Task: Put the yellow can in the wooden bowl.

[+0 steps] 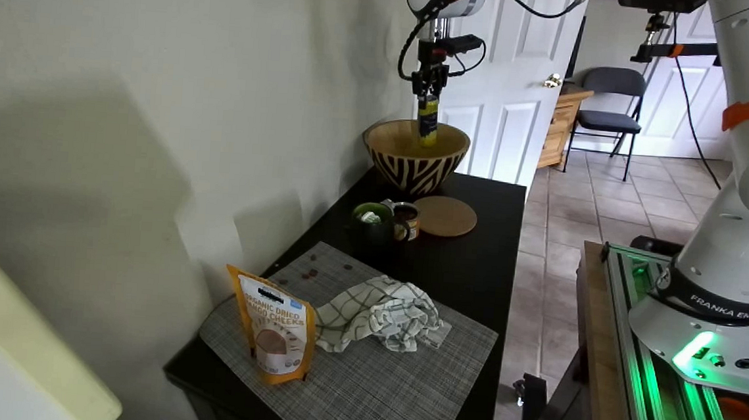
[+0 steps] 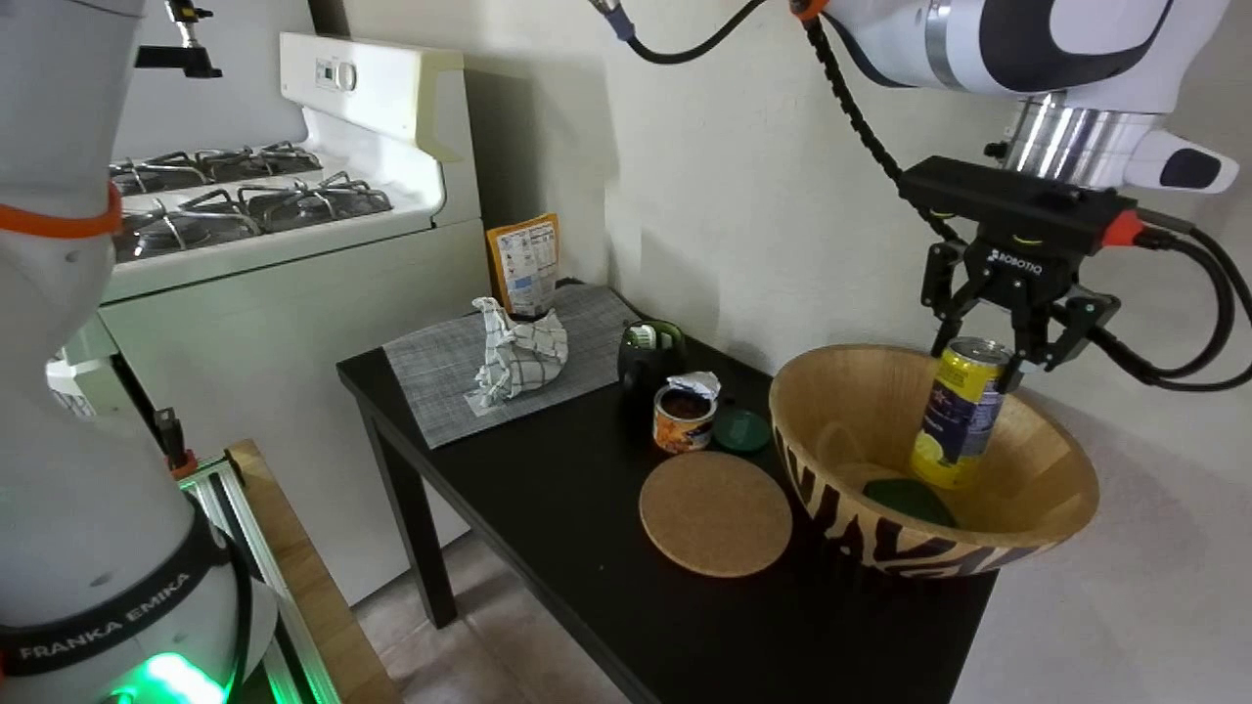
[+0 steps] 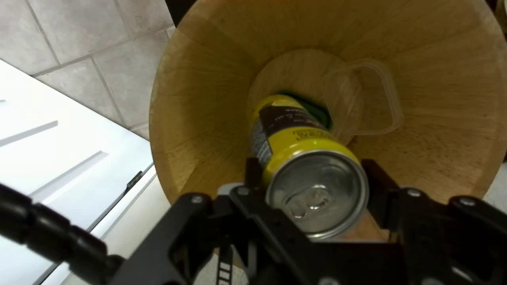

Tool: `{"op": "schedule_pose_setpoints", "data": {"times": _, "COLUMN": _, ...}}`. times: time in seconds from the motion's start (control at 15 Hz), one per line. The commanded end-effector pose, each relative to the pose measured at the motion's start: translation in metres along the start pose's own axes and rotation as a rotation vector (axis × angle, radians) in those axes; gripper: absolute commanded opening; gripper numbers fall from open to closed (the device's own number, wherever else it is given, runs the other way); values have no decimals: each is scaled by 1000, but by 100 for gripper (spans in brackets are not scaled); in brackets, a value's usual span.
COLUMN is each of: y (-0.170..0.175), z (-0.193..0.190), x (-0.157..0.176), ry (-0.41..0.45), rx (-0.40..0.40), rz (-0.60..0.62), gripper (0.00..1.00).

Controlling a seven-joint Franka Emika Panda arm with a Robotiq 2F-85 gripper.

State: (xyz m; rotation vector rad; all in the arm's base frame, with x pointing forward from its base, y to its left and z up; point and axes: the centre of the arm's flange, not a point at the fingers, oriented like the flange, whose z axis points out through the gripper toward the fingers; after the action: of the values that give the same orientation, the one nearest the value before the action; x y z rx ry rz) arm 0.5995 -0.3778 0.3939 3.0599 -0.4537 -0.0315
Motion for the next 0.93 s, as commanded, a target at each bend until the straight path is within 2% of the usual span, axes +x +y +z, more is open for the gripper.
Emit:
{"op": "schedule_pose_setpoints", "data": {"times": 0.0, "y": -9, "z": 20, "x": -9, "ry": 26, "rx": 6, "rz": 4, "gripper": 38}}
{"op": "schedule_pose_setpoints", "data": {"times": 0.33, "y": -17, "z": 62, "x": -30, "ry": 73, "rx": 14, "rz": -6, "gripper": 38}}
{"op": "schedule_pose_setpoints", "data": {"times": 0.47, "y": 0, "z": 81, "x": -39, "ry": 78, "rx": 23, "rz": -19, "gripper": 38}}
{"op": "schedule_pose_setpoints", "data": {"times": 0.53, "y": 5, "z": 86, "x": -47, "ry": 78, "rx": 23, "rz": -30, "gripper": 69}}
{"op": "schedule_pose_setpoints", "data": {"times": 0.6, "y": 10, "z": 92, "x": -56, "ry": 80, "rx": 22, "rz": -42, "gripper": 69}}
{"op": "schedule_pose_setpoints", "data": {"times": 0.67, "y": 16, "z": 97, "x": -62, "ry": 85, "rx": 18, "rz": -58, "gripper": 77}}
{"op": "schedule_pose_setpoints", "data": {"times": 0.8, "y": 27, "z": 99, "x": -77, "ry": 97, "rx": 9, "rz": -96, "gripper": 86}}
{"op": "schedule_pose_setpoints", "data": {"times": 0.87, "y": 30, "z": 96, "x": -85, "ry": 99, "rx": 4, "rz": -120, "gripper": 99}}
